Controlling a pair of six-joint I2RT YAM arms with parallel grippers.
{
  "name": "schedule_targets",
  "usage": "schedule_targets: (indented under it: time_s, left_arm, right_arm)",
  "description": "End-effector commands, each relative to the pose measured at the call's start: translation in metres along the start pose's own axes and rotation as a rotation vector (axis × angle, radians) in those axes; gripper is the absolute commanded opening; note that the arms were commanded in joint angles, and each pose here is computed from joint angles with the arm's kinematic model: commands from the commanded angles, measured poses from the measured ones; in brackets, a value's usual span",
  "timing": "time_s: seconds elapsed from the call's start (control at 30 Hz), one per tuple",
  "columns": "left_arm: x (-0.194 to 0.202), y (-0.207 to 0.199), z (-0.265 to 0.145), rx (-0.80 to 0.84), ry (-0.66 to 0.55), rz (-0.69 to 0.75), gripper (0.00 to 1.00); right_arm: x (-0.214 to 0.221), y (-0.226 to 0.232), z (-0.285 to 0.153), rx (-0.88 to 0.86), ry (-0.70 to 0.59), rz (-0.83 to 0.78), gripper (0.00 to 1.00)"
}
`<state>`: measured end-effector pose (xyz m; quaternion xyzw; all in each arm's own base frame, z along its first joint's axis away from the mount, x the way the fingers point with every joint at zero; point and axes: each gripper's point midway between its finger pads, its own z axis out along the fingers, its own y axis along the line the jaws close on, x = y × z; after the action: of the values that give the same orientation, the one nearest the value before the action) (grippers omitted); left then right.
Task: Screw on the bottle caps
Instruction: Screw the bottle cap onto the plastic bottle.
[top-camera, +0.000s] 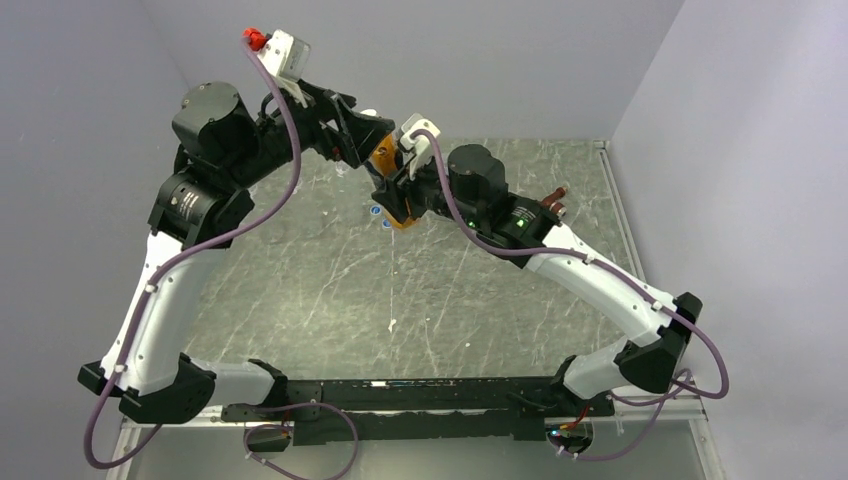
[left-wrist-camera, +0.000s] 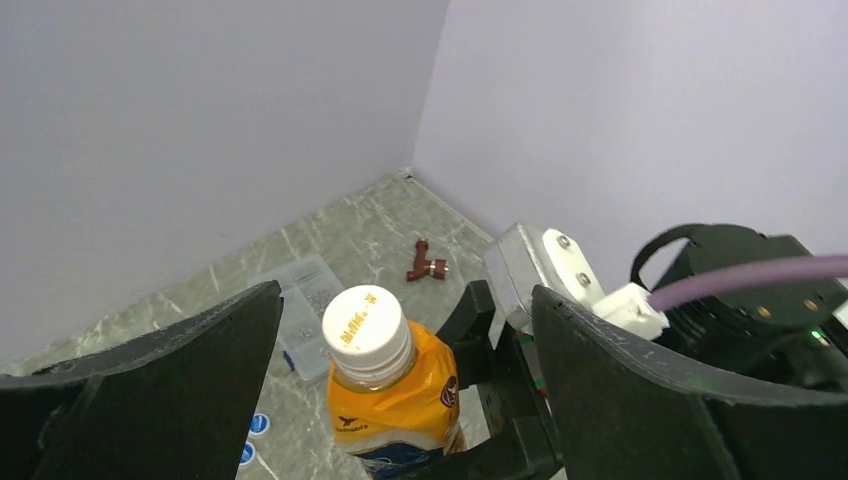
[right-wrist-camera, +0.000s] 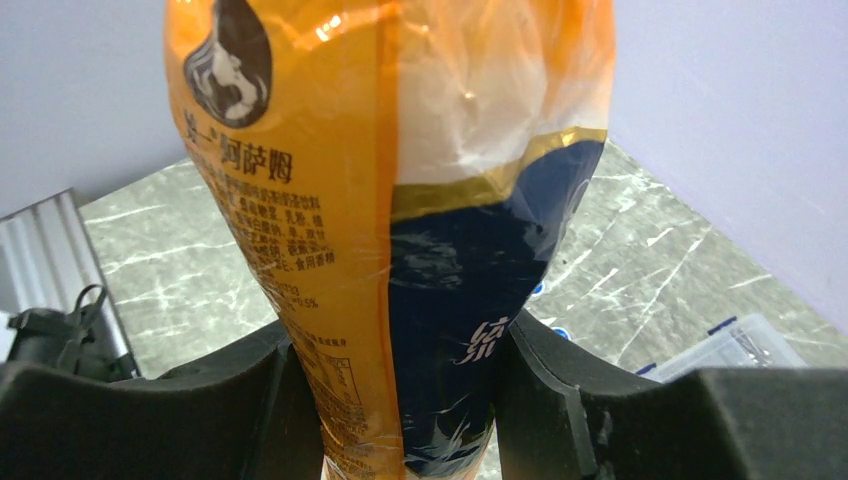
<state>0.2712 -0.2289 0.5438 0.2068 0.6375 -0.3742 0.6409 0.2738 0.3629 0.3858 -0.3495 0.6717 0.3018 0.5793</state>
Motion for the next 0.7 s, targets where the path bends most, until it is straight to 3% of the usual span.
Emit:
schedule_targets:
  time_s: [0.0,0.27,0.67]
  left_arm:
    - [-0.018,0.016,0.000,-0.102,-0.057,0.010,0.99]
    - [-0.010,0.029,0.006,-0.151,-0.055,0.019,0.96]
    - [0.004,0.028,0.025,-0.116,-0.024,-0.028,0.77]
  right_arm:
    - [-0.038,-0.014,-0.004,0.095,-0.100,-0.004,0.00]
    - [-0.036,-0.012,0.004,0.103,-0.092,-0.006,0.00]
    - [-0.030,-0.012,0.011,0.120,-0.073,-0.017,0.00]
